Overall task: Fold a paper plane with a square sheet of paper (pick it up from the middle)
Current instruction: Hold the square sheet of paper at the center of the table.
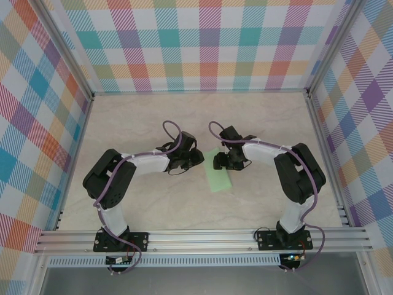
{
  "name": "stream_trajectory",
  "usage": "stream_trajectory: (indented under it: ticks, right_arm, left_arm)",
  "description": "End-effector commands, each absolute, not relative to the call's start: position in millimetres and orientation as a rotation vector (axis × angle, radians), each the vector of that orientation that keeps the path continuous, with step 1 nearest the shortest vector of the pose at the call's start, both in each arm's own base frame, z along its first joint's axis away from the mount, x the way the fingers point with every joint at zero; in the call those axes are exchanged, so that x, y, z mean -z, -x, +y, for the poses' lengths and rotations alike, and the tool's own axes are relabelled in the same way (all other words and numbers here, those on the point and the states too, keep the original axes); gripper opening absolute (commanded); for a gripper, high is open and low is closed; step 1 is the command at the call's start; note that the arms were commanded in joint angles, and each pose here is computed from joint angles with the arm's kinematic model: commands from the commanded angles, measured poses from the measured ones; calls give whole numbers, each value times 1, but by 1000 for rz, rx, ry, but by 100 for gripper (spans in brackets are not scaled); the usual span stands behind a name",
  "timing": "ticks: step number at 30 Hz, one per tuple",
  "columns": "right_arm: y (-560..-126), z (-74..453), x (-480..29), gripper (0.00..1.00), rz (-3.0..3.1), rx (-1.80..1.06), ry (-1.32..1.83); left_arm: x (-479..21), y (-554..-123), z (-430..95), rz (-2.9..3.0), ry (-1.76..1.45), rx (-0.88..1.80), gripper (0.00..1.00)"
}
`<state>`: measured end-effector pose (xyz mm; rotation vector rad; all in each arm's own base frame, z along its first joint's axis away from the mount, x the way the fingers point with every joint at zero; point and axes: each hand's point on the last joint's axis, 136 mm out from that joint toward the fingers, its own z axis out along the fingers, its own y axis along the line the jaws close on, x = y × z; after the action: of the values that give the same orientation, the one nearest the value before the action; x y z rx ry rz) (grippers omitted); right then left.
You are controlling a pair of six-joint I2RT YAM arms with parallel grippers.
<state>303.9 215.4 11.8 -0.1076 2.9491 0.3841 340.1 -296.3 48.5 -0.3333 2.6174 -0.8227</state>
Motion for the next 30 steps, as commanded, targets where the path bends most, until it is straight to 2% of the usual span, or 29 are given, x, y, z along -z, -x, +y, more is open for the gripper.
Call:
stream_trajectory:
  ticks: [1, 9, 30]
  right_arm:
    - [-286, 204, 46, 64, 3053, -284, 144]
    - [-286, 201, 49, 63, 3059, -260, 113]
    - [-281, 201, 56, 64, 3093, -265, 64]
  left_arm:
    - [-61, -340, -310, 2603, 271, 888, 21]
    - [-56, -337, -328, 2632, 230, 996, 18]
    - [-47, -334, -338, 2669, 209, 1044, 16]
